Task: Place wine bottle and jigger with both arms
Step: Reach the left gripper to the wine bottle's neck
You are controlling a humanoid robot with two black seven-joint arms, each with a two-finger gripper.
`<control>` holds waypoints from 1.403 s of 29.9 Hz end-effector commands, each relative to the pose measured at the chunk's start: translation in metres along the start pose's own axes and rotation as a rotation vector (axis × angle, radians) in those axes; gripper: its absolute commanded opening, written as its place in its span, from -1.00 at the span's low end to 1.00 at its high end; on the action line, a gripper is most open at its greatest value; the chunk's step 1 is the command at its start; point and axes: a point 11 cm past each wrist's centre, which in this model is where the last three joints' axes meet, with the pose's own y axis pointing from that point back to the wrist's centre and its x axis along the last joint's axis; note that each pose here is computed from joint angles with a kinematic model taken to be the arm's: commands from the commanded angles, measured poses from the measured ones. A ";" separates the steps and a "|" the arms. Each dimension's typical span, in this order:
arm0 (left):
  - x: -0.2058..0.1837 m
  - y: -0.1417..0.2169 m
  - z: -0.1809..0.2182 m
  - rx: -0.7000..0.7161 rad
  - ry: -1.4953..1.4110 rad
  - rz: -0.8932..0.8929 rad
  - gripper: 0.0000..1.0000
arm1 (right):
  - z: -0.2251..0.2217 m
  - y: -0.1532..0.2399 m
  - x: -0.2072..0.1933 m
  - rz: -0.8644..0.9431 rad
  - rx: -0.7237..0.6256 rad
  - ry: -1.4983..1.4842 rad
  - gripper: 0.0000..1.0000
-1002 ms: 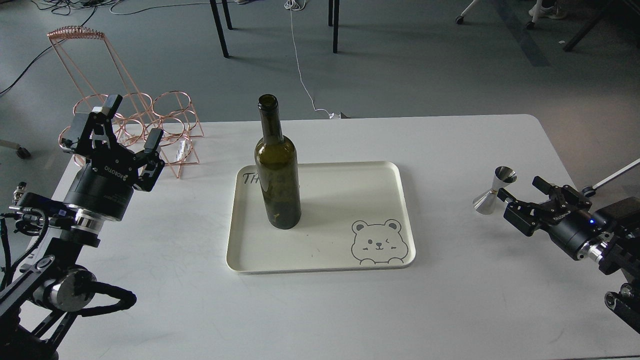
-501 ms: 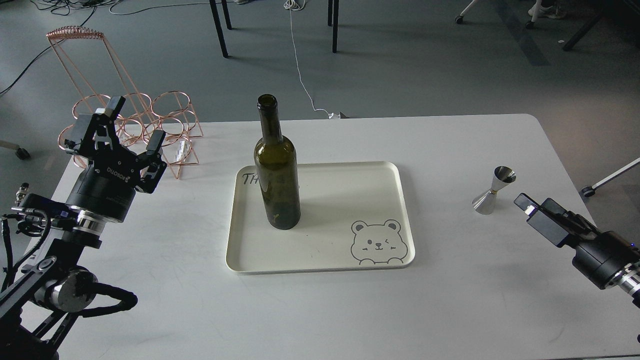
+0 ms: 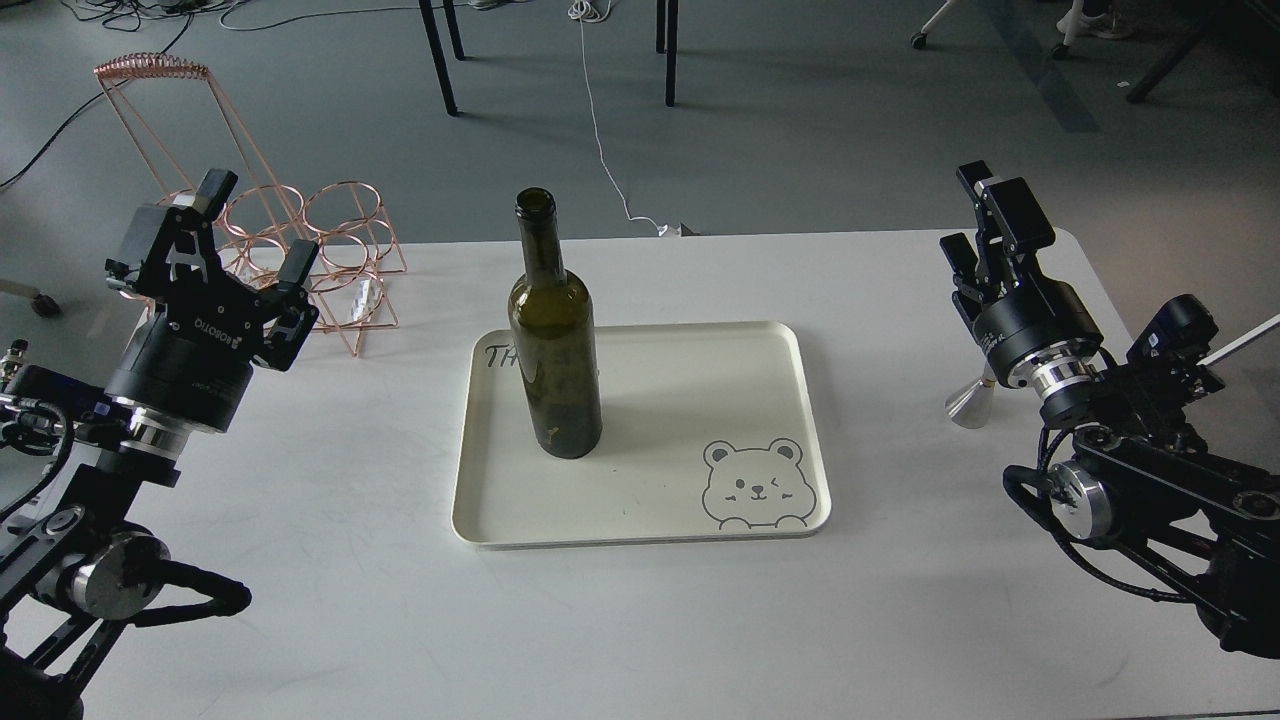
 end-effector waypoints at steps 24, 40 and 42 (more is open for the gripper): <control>-0.069 -0.024 0.015 -0.040 -1.484 -0.751 0.96 | 0.028 -0.012 0.003 -0.074 -0.091 -0.244 0.97; -0.083 -0.067 -0.003 -0.073 -1.502 -0.777 0.96 | 0.033 -0.008 0.005 -0.059 -0.101 -0.242 0.97; -0.087 -0.071 -0.003 -0.084 -1.500 -0.787 0.96 | 0.033 -0.008 0.005 -0.060 -0.101 -0.241 0.97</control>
